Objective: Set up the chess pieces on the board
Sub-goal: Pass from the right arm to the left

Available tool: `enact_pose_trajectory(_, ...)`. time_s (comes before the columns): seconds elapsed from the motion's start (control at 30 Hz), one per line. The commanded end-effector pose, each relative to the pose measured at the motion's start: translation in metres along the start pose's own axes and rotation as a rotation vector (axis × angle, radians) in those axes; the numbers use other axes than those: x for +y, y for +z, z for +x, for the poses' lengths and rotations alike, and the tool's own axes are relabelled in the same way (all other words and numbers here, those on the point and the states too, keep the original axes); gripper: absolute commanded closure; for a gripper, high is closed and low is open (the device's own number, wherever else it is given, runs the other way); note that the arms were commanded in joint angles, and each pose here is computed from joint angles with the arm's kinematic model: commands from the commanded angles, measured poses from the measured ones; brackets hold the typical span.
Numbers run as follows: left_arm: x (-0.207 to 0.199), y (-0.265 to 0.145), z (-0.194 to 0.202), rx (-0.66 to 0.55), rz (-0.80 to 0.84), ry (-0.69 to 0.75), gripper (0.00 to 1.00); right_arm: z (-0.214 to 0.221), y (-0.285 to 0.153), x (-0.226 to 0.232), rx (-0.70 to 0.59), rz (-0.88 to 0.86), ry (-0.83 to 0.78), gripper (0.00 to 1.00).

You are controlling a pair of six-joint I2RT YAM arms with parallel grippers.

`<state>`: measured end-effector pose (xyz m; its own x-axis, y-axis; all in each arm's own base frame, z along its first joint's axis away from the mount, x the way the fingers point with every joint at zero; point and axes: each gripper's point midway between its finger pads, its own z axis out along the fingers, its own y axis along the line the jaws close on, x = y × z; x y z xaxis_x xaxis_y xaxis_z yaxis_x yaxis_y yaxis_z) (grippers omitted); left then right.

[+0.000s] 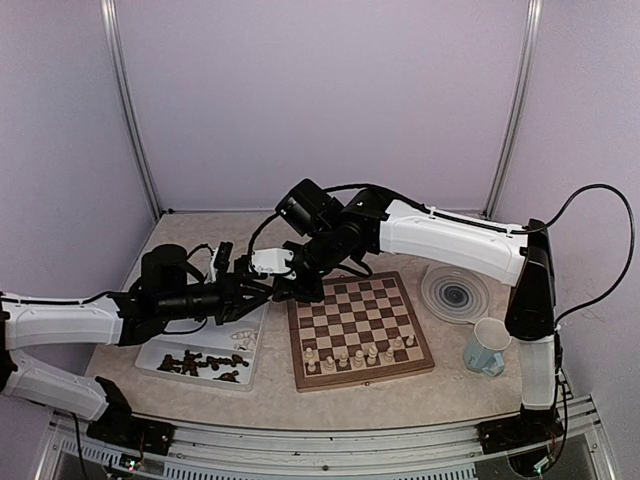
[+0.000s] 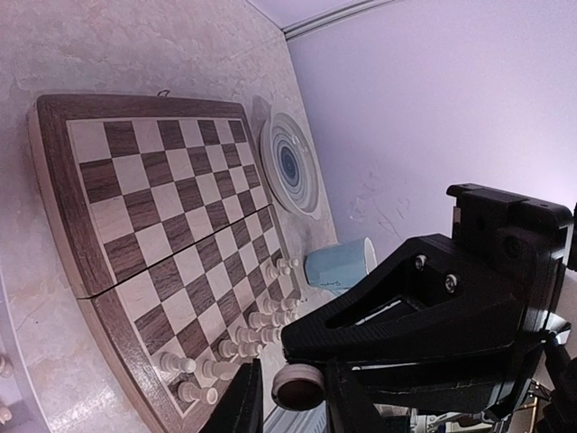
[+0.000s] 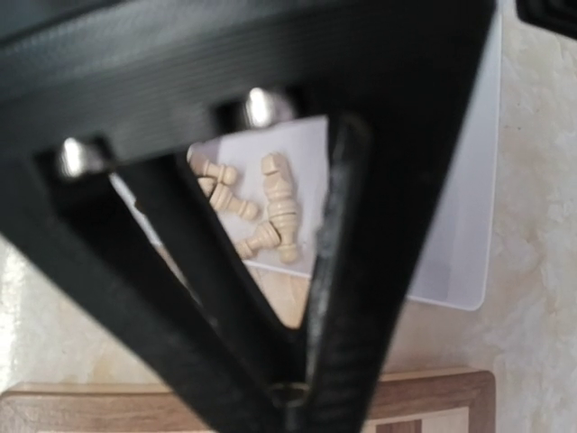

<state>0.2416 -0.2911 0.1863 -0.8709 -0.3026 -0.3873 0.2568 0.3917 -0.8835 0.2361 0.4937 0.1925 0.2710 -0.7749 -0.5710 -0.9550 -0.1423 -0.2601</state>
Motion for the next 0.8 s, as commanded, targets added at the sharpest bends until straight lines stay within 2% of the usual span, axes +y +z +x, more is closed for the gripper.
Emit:
enact_pose_trajectory(0.0,-0.015,0.005,-0.001,0.014,0.052,0.011,0.77,0.000,0.003,0.002,-0.007,-0.011,0.015,0.99)
enact_pose_trajectory(0.13,-0.016,0.008,0.000,0.022,0.066,0.012,0.88,0.001,0.002,0.001,-0.005,-0.002,0.018,0.96)
enact_pose_trajectory(0.23,-0.021,0.008,-0.001,0.015,0.088,0.020,0.92,0.002,-0.002,-0.005,-0.005,0.021,0.027,0.91)
enact_pose_trajectory(0.33,-0.028,0.006,-0.007,-0.009,0.113,0.042,0.93,0.001,-0.020,-0.021,-0.045,0.046,0.074,0.70)
enact_pose_trajectory(0.47,-0.039,0.001,-0.015,-0.053,0.158,0.075,0.94,-0.001,-0.062,-0.041,-0.183,0.018,0.163,0.55)
enact_pose_trajectory(0.6,-0.057,-0.007,-0.019,-0.094,0.244,0.111,0.95,0.004,-0.095,-0.047,-0.358,-0.123,0.315,0.53)
enact_pose_trajectory(0.77,-0.072,-0.012,-0.022,-0.123,0.314,0.146,0.94,0.010,-0.107,-0.024,-0.530,-0.430,0.475,0.53)
